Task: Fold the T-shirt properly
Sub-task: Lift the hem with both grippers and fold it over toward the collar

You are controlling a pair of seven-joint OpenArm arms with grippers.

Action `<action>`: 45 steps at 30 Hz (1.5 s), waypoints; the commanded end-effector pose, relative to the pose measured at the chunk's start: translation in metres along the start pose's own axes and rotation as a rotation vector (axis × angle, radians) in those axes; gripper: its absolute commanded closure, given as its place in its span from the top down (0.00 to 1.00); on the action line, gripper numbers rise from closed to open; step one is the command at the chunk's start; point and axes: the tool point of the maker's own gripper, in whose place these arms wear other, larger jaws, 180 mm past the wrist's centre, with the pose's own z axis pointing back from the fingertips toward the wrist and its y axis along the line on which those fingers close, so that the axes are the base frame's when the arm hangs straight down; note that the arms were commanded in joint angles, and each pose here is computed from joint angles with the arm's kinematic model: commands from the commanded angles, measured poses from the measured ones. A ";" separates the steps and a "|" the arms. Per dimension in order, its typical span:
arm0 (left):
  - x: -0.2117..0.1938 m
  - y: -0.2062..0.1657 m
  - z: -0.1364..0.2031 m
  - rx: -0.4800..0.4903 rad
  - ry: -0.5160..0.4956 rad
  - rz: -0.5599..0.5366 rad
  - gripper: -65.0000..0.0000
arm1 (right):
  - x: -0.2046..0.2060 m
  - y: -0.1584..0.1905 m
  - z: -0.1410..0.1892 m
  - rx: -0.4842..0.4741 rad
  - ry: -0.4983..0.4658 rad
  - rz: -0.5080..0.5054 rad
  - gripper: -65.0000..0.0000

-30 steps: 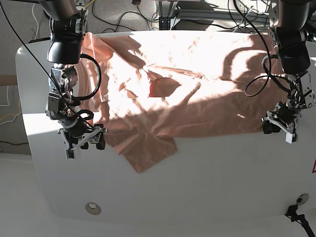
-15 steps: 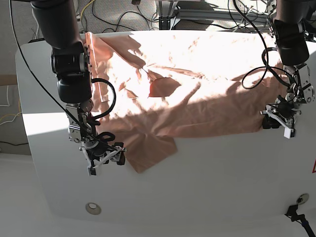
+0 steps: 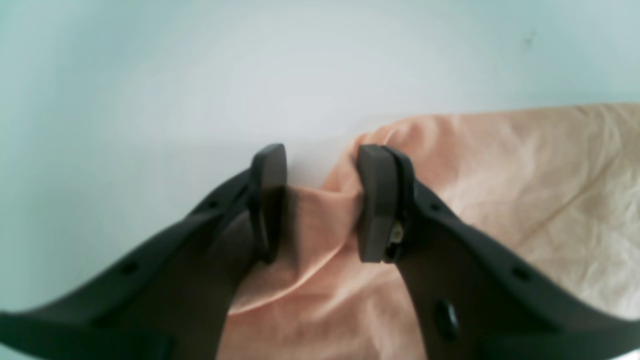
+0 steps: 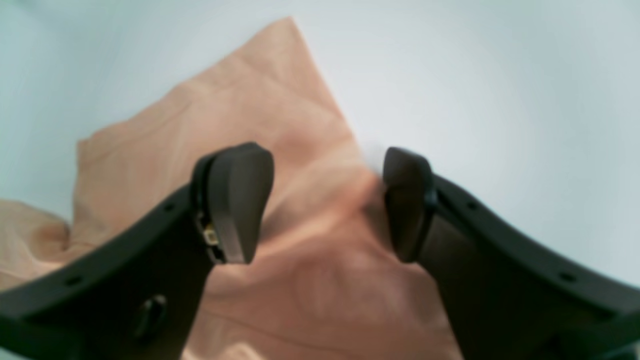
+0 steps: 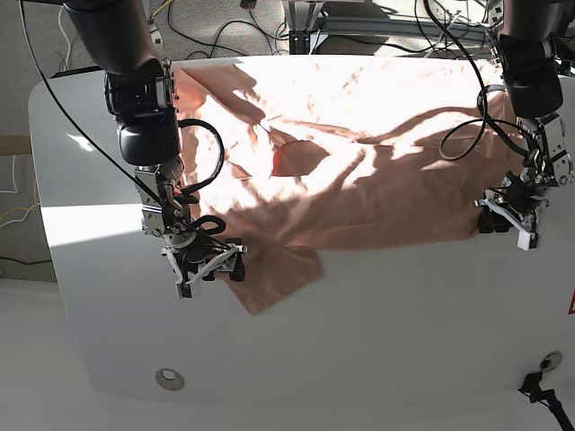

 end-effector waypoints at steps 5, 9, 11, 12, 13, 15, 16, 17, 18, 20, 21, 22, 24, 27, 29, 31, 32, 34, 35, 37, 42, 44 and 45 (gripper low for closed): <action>0.001 0.008 0.003 0.023 0.027 -0.024 0.32 | -0.006 0.020 0.001 0.046 0.025 0.054 0.36; 0.002 0.008 0.003 0.023 0.023 -0.024 0.07 | -0.006 0.020 0.001 0.046 0.025 0.054 0.00; 0.002 0.008 0.003 0.023 0.021 -0.024 0.00 | -0.004 0.019 0.002 0.046 0.022 0.058 0.00; 0.002 0.008 0.003 0.023 0.021 -0.024 0.00 | -0.002 0.015 0.003 0.040 0.020 0.063 0.00; 0.004 0.008 0.003 0.023 0.017 -0.023 0.00 | -0.001 0.012 0.004 0.036 0.020 0.065 0.00; 0.009 0.008 0.003 0.022 -0.010 -0.024 0.00 | 0.007 0.014 0.005 0.040 0.000 0.075 0.00; 0.015 0.007 0.003 0.022 -0.042 -0.025 0.00 | 0.014 0.017 0.005 0.045 -0.017 0.082 0.00; 0.020 0.008 0.004 0.024 -0.077 -0.023 0.00 | 0.020 0.017 0.007 0.045 -0.030 0.090 0.00; 0.022 0.008 0.005 0.024 -0.098 -0.023 0.00 | 0.025 0.012 0.010 0.037 -0.031 0.105 0.00; 0.019 0.009 0.006 0.025 -0.120 -0.019 0.00 | 0.035 0.008 0.017 0.032 -0.023 0.136 0.00; 0.021 0.008 0.007 0.024 -0.138 -0.017 0.00 | 0.042 0.013 0.019 0.041 -0.031 0.150 0.00; 0.025 0.008 0.007 0.024 -0.163 -0.017 0.00 | 0.045 0.016 0.022 0.046 -0.033 0.162 0.00; 0.035 0.008 0.009 0.022 -0.219 -0.018 0.00 | 0.050 0.018 0.033 0.049 -0.033 0.202 0.00; 0.032 0.010 0.013 0.026 -0.249 -0.018 0.00 | 0.054 0.033 0.047 0.073 -0.040 0.246 0.00; 0.037 0.010 0.015 0.026 -0.286 -0.019 0.00 | 0.056 0.031 0.060 0.066 -0.051 0.257 0.00; 0.039 0.011 0.018 0.028 -0.315 -0.019 0.00 | 0.058 0.035 0.073 0.064 -0.063 0.264 0.00; 0.041 0.016 0.023 0.037 -0.322 -0.035 0.00 | 0.058 0.039 0.079 0.068 -0.065 0.274 0.00; 0.053 0.009 0.030 0.026 -0.356 -0.077 0.00 | 0.057 0.046 0.091 0.076 -0.060 0.305 0.00; 0.056 0.004 0.035 0.019 -0.367 -0.103 0.00 | 0.058 0.050 0.096 0.079 -0.062 0.318 0.00; 0.058 -0.007 0.045 0.002 -0.385 -0.153 0.00 | 0.055 0.044 0.112 0.059 -0.062 0.333 0.00; 0.057 -0.035 0.067 -0.040 -0.417 -0.245 0.00 | 0.043 0.051 0.139 0.049 -0.040 0.347 0.00; 0.051 -0.047 0.075 -0.060 -0.422 -0.267 0.00 | 0.033 0.048 0.149 0.038 -0.024 0.349 0.00; 0.047 -0.051 0.079 -0.067 -0.418 -0.277 0.00 | 0.031 0.049 0.154 0.037 -0.026 0.351 0.00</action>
